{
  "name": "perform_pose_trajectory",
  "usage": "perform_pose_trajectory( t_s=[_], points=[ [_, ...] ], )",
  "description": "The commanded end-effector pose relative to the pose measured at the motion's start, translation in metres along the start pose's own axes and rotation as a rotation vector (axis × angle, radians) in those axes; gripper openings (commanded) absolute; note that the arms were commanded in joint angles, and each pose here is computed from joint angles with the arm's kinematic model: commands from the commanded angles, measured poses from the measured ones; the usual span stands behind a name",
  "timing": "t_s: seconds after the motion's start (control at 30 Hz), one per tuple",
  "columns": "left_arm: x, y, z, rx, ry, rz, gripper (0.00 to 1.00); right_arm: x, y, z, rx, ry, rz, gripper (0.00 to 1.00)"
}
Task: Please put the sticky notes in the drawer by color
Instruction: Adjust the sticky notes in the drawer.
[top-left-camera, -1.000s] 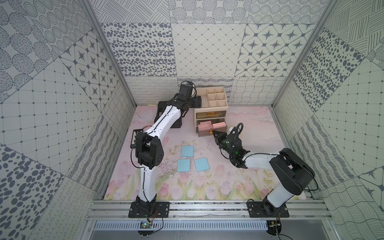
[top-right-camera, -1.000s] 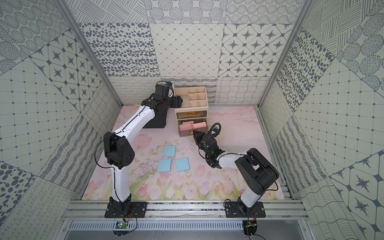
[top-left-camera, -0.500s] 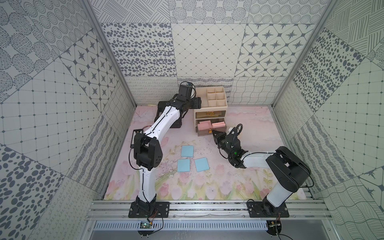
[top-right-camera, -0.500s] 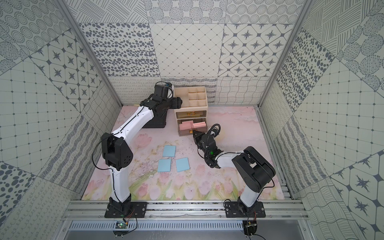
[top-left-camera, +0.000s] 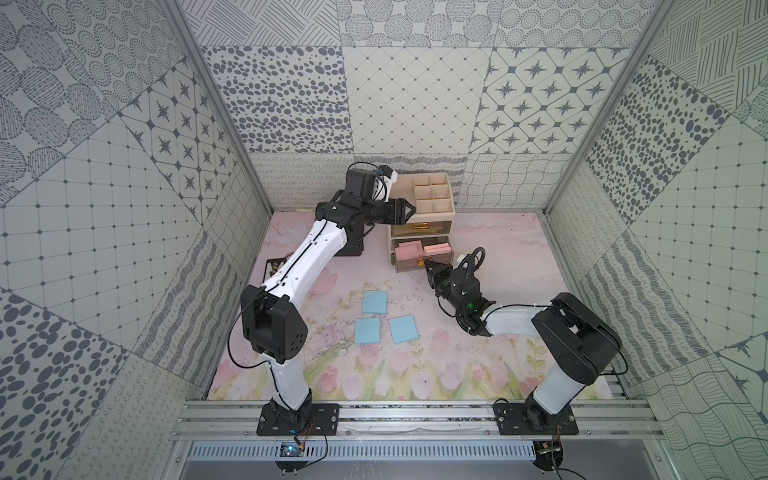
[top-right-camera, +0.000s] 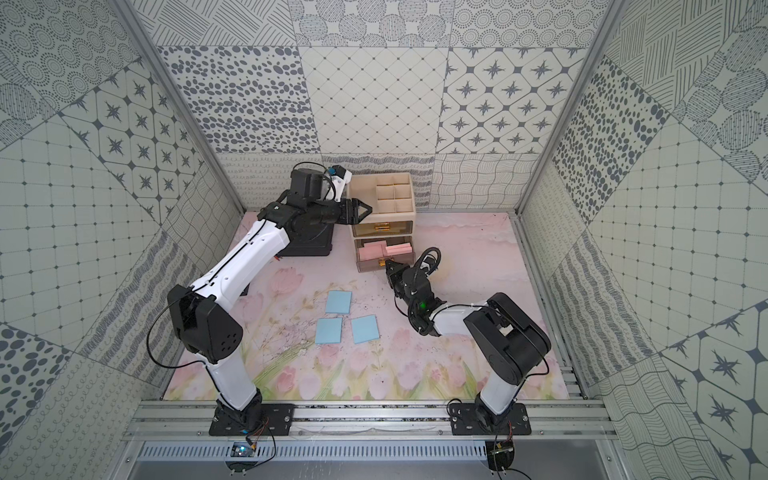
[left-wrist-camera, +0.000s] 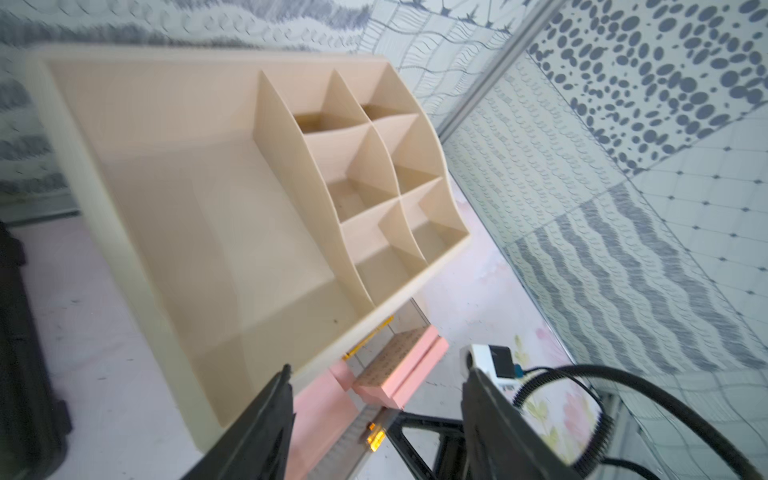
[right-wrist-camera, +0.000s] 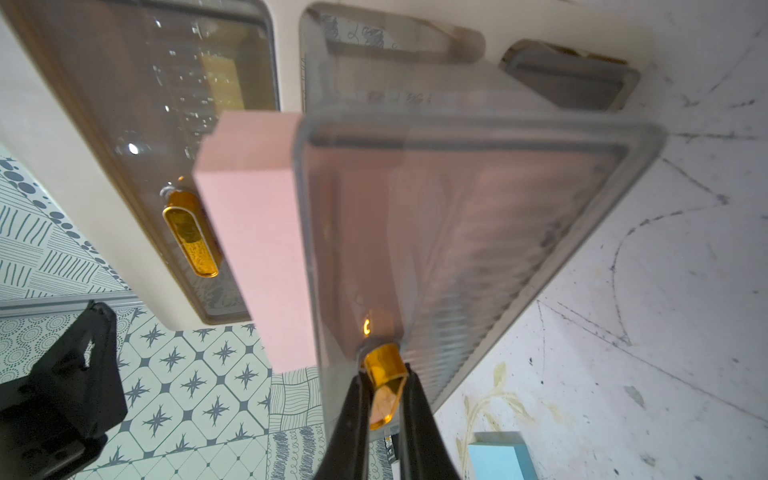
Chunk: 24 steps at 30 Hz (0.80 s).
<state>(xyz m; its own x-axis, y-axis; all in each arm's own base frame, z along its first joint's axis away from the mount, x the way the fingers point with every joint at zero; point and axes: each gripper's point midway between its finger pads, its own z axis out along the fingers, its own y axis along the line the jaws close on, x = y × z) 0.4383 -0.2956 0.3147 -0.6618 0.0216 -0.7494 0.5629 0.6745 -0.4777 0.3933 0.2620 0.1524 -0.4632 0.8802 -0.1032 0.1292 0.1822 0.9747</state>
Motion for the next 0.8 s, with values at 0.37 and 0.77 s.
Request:
perform_pose_trajectory(
  t_s=[0.37, 0.77],
  points=[
    [0.09, -0.104, 0.015, 0.527, 0.321, -0.069, 0.61, -0.002, 0.007, 0.005, -0.013, -0.02, -0.035, 0.0],
    [0.13, -0.107, 0.028, 0.526, 0.436, -0.113, 0.62, -0.002, 0.005, 0.004, -0.008, -0.019, -0.035, 0.0]
  ],
)
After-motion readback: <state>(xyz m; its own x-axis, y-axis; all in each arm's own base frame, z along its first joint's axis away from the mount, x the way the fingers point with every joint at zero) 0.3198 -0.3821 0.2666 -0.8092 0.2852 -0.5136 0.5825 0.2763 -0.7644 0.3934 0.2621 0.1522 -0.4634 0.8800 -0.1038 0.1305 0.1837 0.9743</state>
